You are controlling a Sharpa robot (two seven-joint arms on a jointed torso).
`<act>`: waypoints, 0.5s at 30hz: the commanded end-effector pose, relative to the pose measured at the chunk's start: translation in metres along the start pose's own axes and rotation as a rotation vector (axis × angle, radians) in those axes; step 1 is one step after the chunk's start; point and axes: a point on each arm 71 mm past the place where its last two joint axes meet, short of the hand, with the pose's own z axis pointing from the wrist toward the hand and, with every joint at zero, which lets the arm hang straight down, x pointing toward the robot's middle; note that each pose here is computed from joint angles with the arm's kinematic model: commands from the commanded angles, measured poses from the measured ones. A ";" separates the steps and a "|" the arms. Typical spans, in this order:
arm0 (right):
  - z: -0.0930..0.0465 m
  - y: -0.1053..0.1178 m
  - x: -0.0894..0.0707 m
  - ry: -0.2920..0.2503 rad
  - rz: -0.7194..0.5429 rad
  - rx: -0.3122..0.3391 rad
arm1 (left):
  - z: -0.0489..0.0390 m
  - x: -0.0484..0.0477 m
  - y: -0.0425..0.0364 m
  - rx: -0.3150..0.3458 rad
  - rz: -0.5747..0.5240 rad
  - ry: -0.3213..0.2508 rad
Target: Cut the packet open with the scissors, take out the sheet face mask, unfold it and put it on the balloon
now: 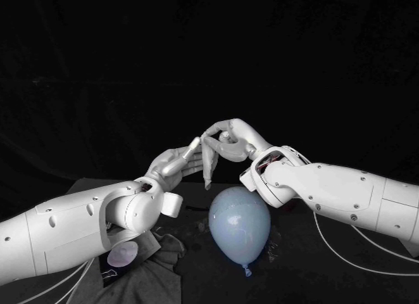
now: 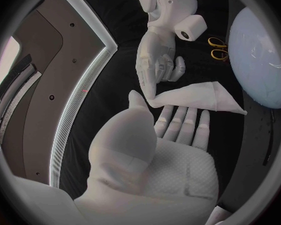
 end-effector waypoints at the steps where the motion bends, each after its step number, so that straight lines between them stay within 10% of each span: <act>1: 0.002 0.000 0.004 0.048 -0.007 0.003 | 0.0008 0.0105 0.0007 -0.010 0.010 0.094; 15: 0.006 -0.008 -0.006 -0.007 -0.035 0.044 | 0.0014 0.0116 0.0044 -0.058 0.030 0.135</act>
